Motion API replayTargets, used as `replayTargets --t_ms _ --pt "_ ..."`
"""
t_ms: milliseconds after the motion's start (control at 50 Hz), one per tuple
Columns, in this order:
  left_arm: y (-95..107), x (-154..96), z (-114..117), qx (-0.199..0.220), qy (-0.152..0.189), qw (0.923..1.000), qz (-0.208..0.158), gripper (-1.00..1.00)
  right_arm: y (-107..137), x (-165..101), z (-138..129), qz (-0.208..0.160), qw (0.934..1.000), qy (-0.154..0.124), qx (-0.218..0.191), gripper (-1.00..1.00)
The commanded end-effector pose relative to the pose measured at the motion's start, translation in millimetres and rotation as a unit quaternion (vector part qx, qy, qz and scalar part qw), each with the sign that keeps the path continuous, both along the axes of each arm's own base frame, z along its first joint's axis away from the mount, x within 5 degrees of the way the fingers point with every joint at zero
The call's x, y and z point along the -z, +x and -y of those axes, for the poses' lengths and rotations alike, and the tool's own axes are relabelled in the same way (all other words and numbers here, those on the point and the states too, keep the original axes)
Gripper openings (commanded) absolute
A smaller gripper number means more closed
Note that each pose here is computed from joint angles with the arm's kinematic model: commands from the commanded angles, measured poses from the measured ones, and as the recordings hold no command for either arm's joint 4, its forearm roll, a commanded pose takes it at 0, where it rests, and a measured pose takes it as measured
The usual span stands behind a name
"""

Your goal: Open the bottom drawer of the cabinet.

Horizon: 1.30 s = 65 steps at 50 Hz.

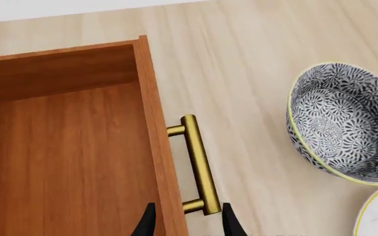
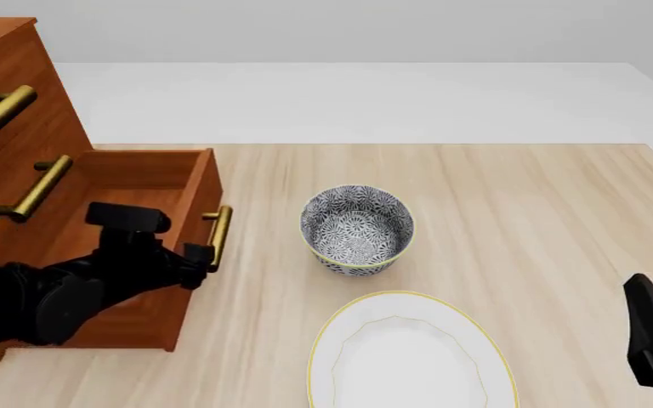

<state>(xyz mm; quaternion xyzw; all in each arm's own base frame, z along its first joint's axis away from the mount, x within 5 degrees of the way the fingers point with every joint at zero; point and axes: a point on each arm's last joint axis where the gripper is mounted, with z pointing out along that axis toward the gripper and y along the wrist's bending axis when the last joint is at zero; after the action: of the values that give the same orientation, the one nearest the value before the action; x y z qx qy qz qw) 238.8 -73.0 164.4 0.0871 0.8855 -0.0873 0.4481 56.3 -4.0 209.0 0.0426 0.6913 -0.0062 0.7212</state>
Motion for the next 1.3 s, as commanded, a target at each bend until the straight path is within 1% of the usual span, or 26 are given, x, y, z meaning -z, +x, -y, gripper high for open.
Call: replayTargets --t_ms 20,220,240,360,420,480,540,620,660,1060,1140,1180,1200,1240,1280,1300 --pt "1 10 2 0.015 0.018 0.9993 -0.029 1.00 0 0 0 0.001 1.0000 0.000 0.001 1.00" --pt "-1 4 5 0.021 0.018 0.9993 -0.025 1.00 0 0 0 0.000 1.0000 0.000 0.002 1.00" --pt "1 8 6 0.020 0.017 0.9994 -0.024 1.00 0 0 0 0.000 1.0000 0.000 0.003 1.00" --pt "-2 1 5 0.024 0.019 0.9993 -0.019 1.00 0 0 0 0.000 1.0000 0.000 0.002 1.00" --pt "-5 -8 4 0.025 0.020 0.9994 -0.014 1.00 0 0 0 0.001 1.0000 0.000 0.001 1.00" --pt "-6 -10 3 0.023 0.019 0.9995 -0.012 1.00 0 0 0 0.002 1.0000 0.001 0.000 1.00" --pt "-9 -19 1 0.023 0.020 0.9995 -0.005 1.00 0 0 0 0.002 1.0000 0.001 0.000 1.00" --pt "-12 -23 -2 0.020 0.020 0.9996 0.000 1.00 0 0 0 0.002 1.0000 0.000 -0.001 1.00" --pt "-14 -30 -4 0.019 0.022 0.9996 0.004 1.00 0 0 0 0.002 1.0000 0.000 -0.001 1.00" --pt "-26 -58 -16 0.008 0.027 0.9992 0.028 1.00 0 -1 0 0.004 1.0000 0.002 -0.003 1.00" --pt "-33 -72 -20 0.005 0.027 0.9987 0.043 1.00 0 -1 -1 0.006 1.0000 0.003 -0.006 1.00" --pt "-34 -74 -20 0.005 0.026 0.9987 0.043 1.00 0 -1 -1 0.007 1.0000 0.003 -0.007 1.00" --pt "-36 -77 -21 0.003 0.023 0.9987 0.046 1.00 0 -1 -1 0.007 0.9999 0.003 -0.007 1.00" --pt "-39 -82 -23 0.004 0.027 0.9981 0.055 1.00 0 -1 -1 0.008 0.9999 0.003 -0.008 1.00" --pt "-41 -84 -23 0.003 0.026 0.9981 0.055 1.00 0 -1 -1 0.008 0.9999 0.002 -0.008 1.00" --pt "-44 -89 -24 0.004 0.026 0.9977 0.062 1.00 0 -1 -1 0.008 0.9999 0.002 -0.009 1.00"
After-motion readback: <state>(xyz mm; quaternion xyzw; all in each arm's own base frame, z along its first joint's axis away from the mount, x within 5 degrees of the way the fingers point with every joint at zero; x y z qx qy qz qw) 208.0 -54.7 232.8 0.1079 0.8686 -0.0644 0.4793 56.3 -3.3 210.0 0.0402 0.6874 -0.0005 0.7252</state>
